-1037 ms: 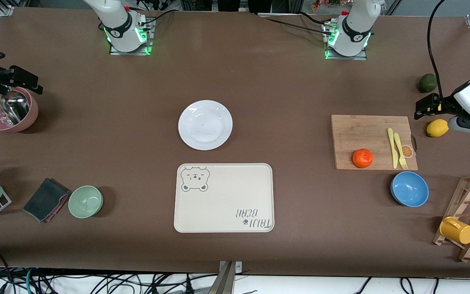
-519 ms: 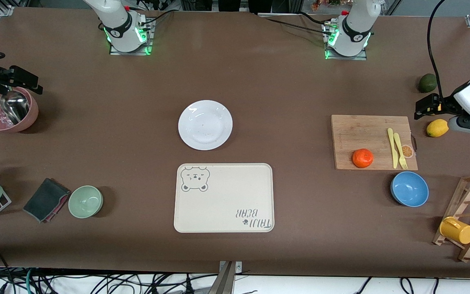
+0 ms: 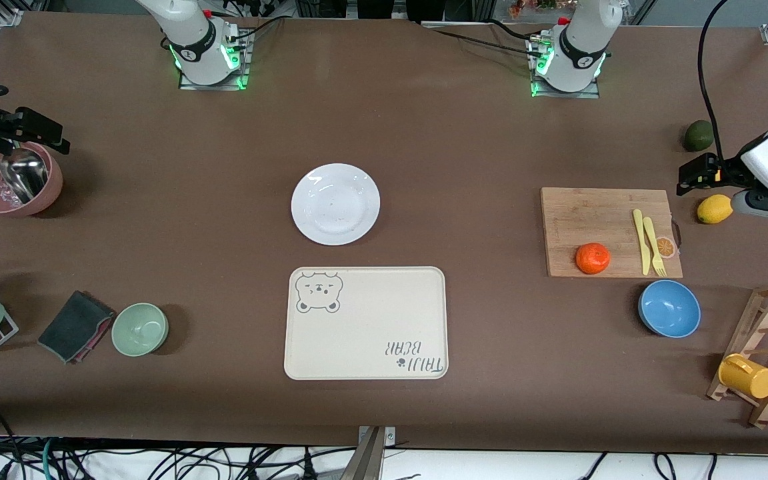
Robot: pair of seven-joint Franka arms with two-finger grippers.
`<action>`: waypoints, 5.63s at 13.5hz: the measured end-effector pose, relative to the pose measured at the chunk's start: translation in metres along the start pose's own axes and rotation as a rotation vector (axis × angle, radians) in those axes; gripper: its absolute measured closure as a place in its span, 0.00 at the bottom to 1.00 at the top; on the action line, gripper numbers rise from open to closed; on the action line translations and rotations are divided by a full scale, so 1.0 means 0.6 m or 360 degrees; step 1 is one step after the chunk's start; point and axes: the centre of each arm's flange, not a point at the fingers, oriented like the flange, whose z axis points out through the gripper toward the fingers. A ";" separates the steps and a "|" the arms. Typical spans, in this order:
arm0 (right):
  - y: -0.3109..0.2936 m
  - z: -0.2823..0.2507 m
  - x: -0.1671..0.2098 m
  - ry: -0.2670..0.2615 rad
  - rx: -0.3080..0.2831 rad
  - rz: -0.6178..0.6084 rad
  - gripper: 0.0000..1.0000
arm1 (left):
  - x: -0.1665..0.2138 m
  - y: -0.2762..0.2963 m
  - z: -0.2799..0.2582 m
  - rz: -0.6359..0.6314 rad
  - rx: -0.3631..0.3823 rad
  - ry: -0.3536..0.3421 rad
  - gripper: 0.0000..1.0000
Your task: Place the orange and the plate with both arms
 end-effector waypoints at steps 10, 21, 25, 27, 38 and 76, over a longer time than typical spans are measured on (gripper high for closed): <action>0.000 0.000 0.000 0.0000 0.0000 0.0000 0.00 | 0.001 0.000 0.001 0.0000 0.0000 -0.0002 0.00; 0.000 0.000 0.000 0.0000 0.0000 0.0000 0.00 | 0.001 0.000 0.001 0.0000 0.0000 -0.0002 0.00; 0.000 0.000 0.000 0.0000 0.0000 0.0000 0.00 | 0.001 0.000 0.001 0.0000 0.0000 -0.0002 0.00; 0.000 0.000 0.000 0.0000 0.0000 0.0000 0.00 | 0.001 0.000 0.001 0.0000 0.0000 -0.0002 0.00; 0.000 0.000 0.000 0.0000 0.0000 0.0000 0.00 | 0.016 -0.011 0.051 -0.0006 -0.0030 -0.0086 0.00; -0.003 0.000 0.000 -0.0002 0.0003 -0.0005 0.00 | 0.160 0.283 0.491 -0.0453 -0.0062 -0.0079 0.28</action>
